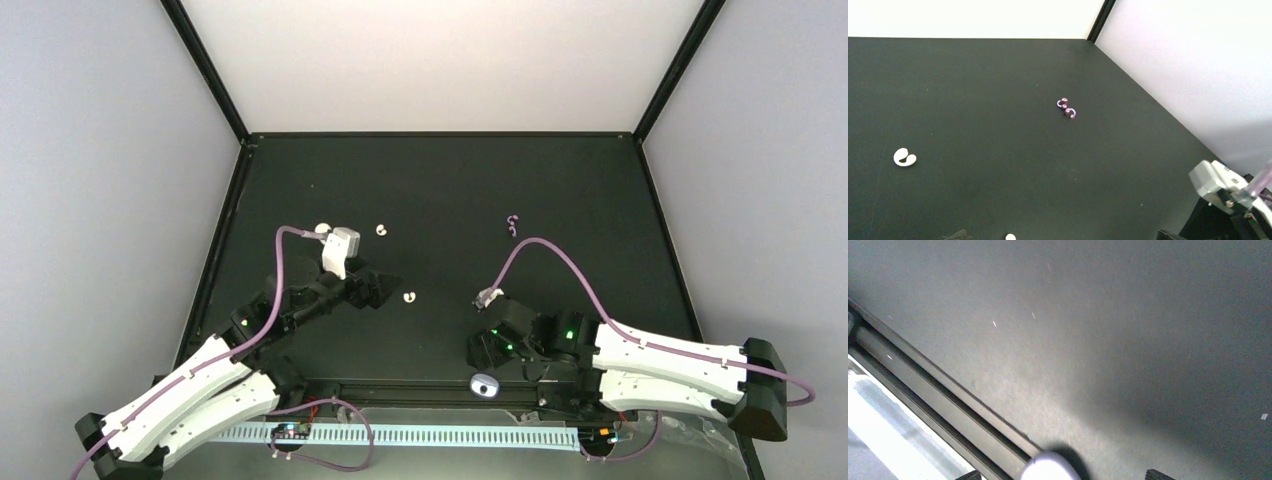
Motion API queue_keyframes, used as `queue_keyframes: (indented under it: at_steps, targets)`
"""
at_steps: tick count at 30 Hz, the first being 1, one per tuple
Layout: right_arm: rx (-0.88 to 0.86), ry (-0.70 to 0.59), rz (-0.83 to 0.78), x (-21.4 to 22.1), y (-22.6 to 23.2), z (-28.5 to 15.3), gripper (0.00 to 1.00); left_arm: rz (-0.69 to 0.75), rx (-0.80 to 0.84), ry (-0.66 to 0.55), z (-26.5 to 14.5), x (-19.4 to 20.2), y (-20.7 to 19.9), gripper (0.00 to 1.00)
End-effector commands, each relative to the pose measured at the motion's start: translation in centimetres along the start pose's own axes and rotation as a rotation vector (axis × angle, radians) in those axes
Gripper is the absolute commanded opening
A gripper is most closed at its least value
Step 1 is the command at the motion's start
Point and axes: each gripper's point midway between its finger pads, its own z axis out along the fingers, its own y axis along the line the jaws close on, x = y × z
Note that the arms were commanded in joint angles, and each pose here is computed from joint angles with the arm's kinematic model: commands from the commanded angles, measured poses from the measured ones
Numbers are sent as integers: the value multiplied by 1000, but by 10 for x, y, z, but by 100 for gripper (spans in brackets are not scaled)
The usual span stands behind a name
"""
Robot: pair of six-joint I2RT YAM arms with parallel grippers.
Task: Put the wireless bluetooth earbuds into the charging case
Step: Pick up the charging case at the center of the board.
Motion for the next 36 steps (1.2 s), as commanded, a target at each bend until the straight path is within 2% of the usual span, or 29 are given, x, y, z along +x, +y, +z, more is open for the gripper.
queue_keyframes:
  at_steps: [1, 5, 12, 17, 22, 26, 30, 36]
  targets:
    - [10, 210, 56, 51, -11, 14, 87, -2, -13, 3, -5, 4, 3, 99]
    - [35, 281, 38, 66, -11, 27, 90, -10, -14, 14, -7, 5, 3, 99]
    - [45, 304, 9, 72, -7, 37, 91, -18, -25, 16, -10, 10, 8, 99]
    - [22, 354, -63, 86, 5, 44, 90, -17, -23, 25, -8, 13, 7, 99]
    - [73, 388, -129, 96, 6, 54, 86, -15, -23, 29, -6, 13, 7, 99]
    - [97, 393, -165, 97, 7, 58, 79, -14, -30, 33, -6, 14, 8, 99]
    - [113, 386, -198, 94, 9, 59, 66, -13, -37, 33, -6, 14, 10, 99]
    - [127, 298, -192, 73, 14, 57, 52, -13, -42, 31, -6, 14, 11, 99]
